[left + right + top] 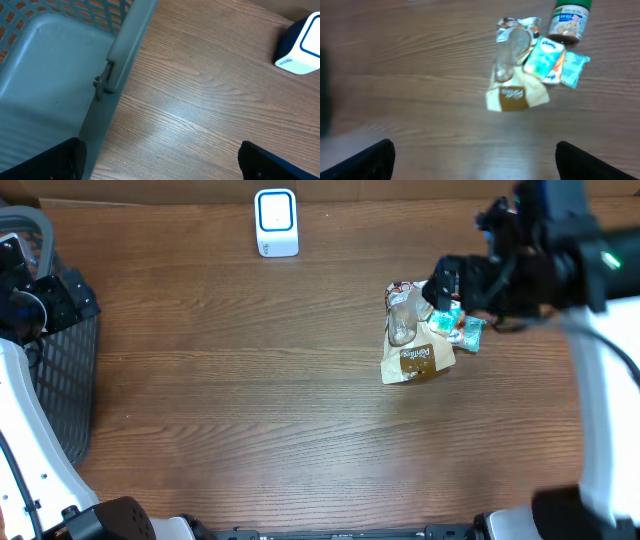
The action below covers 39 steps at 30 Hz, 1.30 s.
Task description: Scan the item barcode
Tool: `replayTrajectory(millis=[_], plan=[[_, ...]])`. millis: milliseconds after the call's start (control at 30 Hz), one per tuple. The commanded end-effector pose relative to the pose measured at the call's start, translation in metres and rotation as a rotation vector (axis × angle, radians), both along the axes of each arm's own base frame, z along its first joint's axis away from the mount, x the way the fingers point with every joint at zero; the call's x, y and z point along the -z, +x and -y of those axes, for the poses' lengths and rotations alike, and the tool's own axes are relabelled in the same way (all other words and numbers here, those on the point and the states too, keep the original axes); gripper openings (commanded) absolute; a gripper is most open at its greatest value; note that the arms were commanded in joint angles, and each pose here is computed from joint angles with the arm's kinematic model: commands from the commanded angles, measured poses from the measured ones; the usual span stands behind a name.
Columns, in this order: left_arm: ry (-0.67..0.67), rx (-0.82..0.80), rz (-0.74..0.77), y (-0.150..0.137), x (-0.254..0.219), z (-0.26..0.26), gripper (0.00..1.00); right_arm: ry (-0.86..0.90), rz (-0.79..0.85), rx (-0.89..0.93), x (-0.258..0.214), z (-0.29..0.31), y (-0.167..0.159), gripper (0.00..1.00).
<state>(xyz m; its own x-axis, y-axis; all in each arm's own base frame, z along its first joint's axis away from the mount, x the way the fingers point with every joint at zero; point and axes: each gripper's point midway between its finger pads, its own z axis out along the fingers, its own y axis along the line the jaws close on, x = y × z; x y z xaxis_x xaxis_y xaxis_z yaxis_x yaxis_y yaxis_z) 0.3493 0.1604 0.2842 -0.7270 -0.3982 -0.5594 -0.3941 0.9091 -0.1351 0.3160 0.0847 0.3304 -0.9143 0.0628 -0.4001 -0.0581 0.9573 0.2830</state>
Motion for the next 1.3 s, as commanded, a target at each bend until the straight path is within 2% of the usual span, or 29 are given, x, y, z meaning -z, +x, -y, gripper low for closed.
replayTrajectory(millis=[0, 267, 433, 667, 800, 867, 1100, 1267], plan=[[-0.001, -0.001, 0.027, 0.002, -0.009, 0.001, 1.0, 0.068, 0.047, -0.032, -0.021, -0.009, -0.017, 1.0], [-0.001, -0.001, 0.027, 0.002, -0.009, 0.001, 0.99, -0.009, 0.064, 0.002, -0.021, 0.006, -0.019, 1.0], [-0.001, -0.001, 0.027, 0.002, -0.009, 0.001, 1.0, -0.028, 0.138, 0.02, -0.032, 0.011, -0.012, 1.0], [-0.001, -0.001, 0.027, 0.002, -0.009, 0.001, 1.0, -0.066, 0.485, 0.033, -0.066, 0.019, 0.02, 1.0], [-0.001, -0.001, 0.027, 0.002, -0.009, 0.001, 0.99, -0.046, 0.697, 0.046, -0.044, 0.023, 0.009, 1.0], [-0.001, -0.001, 0.027, 0.002, -0.009, 0.001, 1.0, -0.043, 0.753, 0.053, -0.032, 0.026, 0.001, 1.0], [-0.001, -0.001, 0.027, 0.002, -0.009, 0.001, 0.99, -0.008, 1.03, 0.087, 0.032, 0.036, -0.046, 1.0], [-0.001, -0.001, 0.027, 0.002, -0.009, 0.001, 1.0, 0.01, 1.144, 0.095, 0.068, 0.038, -0.063, 1.0]])
